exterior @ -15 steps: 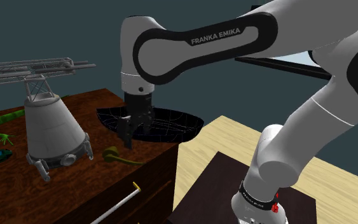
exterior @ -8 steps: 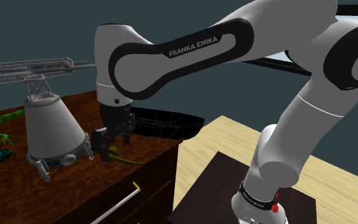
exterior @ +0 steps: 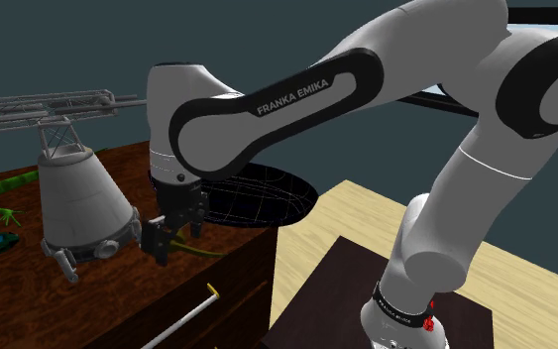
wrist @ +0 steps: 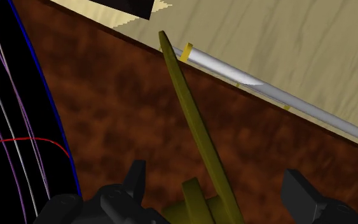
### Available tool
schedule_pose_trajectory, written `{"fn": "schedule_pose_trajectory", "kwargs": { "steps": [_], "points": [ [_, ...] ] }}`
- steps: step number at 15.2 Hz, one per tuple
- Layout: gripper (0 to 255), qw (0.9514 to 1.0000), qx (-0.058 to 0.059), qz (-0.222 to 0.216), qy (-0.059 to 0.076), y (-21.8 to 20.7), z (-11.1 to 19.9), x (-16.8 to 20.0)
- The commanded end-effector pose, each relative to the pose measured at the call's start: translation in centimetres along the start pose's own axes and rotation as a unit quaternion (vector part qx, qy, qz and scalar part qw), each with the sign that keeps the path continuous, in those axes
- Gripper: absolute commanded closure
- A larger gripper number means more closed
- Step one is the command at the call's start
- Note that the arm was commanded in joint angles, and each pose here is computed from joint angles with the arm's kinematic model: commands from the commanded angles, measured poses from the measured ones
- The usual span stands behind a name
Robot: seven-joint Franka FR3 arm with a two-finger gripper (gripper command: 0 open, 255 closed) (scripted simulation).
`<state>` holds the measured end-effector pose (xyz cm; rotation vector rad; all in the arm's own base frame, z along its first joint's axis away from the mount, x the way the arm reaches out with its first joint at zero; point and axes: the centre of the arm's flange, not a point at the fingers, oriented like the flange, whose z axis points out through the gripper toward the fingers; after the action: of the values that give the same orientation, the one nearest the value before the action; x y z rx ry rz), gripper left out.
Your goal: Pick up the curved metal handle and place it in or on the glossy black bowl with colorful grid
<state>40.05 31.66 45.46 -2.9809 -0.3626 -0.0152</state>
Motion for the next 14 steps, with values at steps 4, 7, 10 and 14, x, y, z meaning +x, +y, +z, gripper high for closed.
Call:
{"fn": "schedule_pose_trajectory", "kwargs": {
  "steps": [4,7,10,14],
  "points": [
    [0,1.0000,-0.001,0.002,-0.002,0.21,0.20,0.01],
    [255,1.0000,-0.001,0.002,-0.002,0.23,0.21,0.03],
    [255,1.0000,-0.001,0.002,-0.002,0.29,0.24,-0.02],
    [255,1.0000,-0.001,0.002,-0.002,0.20,0.19,0.07]
  ]
}}
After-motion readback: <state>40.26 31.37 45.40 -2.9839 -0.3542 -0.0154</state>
